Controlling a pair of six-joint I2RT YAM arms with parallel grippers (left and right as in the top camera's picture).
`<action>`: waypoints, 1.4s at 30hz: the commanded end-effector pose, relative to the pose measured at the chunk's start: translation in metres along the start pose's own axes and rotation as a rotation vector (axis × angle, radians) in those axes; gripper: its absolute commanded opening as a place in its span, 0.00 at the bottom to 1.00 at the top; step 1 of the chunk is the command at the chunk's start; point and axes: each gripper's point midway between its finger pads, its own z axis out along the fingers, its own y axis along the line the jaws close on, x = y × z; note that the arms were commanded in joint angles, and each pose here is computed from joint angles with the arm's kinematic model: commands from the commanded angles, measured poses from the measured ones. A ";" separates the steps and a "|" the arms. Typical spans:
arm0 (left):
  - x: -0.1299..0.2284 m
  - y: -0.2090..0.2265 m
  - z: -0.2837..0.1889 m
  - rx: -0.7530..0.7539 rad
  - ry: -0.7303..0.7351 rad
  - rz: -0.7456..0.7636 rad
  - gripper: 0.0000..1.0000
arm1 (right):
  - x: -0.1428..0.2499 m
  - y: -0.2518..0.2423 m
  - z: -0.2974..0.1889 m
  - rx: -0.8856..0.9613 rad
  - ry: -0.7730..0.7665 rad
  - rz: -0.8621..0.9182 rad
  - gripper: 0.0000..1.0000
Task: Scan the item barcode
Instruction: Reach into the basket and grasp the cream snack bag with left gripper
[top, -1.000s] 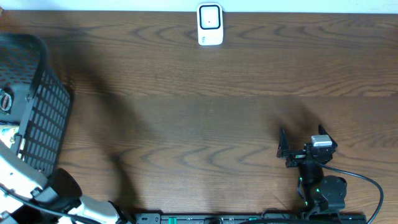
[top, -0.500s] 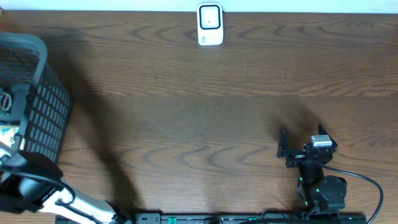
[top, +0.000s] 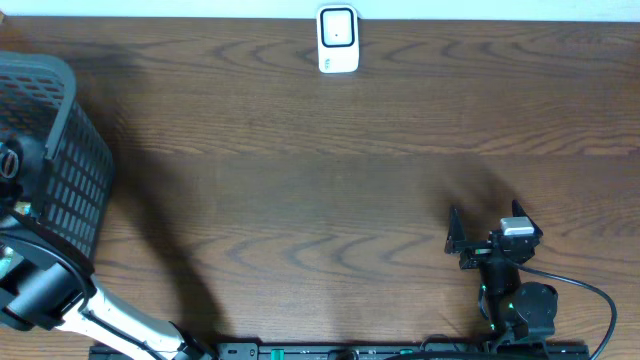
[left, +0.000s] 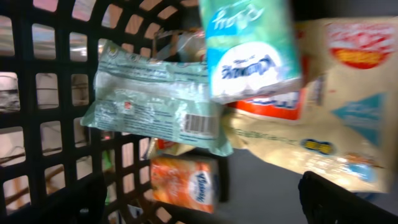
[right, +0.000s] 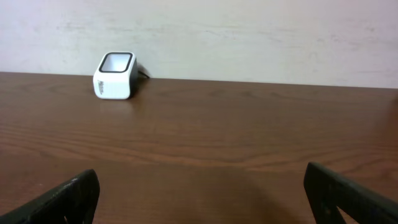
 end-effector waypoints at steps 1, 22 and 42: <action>-0.001 0.011 0.008 -0.078 -0.030 0.000 0.98 | 0.001 0.000 0.000 0.001 0.001 0.010 0.99; 0.017 0.058 0.064 -0.225 0.069 -0.072 0.89 | 0.001 0.000 0.000 0.001 0.001 0.010 0.99; 0.022 -0.036 0.060 0.293 0.153 0.201 0.88 | 0.001 0.000 0.000 0.001 0.001 0.010 0.99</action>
